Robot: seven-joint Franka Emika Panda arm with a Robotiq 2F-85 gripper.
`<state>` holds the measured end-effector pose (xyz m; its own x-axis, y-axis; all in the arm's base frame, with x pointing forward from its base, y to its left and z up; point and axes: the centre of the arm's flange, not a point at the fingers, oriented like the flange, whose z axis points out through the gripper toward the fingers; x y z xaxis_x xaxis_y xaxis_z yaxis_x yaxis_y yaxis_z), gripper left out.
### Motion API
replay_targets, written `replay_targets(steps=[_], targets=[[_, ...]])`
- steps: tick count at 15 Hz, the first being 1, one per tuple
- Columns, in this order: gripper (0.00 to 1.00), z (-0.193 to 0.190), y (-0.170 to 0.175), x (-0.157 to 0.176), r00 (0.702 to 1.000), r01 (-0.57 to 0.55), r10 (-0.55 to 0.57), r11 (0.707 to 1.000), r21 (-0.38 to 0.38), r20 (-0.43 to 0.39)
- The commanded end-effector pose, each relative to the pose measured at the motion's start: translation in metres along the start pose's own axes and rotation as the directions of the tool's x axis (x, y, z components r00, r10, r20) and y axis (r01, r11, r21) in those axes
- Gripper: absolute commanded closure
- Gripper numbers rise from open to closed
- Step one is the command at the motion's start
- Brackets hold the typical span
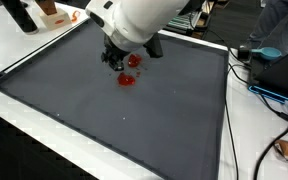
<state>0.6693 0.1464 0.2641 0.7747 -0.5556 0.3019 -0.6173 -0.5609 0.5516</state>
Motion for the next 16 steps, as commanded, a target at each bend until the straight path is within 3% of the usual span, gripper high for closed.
replay_targets(steps=[1, 6, 16], targets=[[0.97, 0.002, 0.008, 0.011, 0.997, 0.017, -0.022, 0.998, 0.066, 0.079], [0.97, -0.004, 0.026, 0.024, 0.985, 0.019, -0.047, 0.986, 0.166, 0.165], [0.97, -0.034, 0.076, 0.047, 0.973, 0.016, -0.094, 0.939, 0.345, 0.210]])
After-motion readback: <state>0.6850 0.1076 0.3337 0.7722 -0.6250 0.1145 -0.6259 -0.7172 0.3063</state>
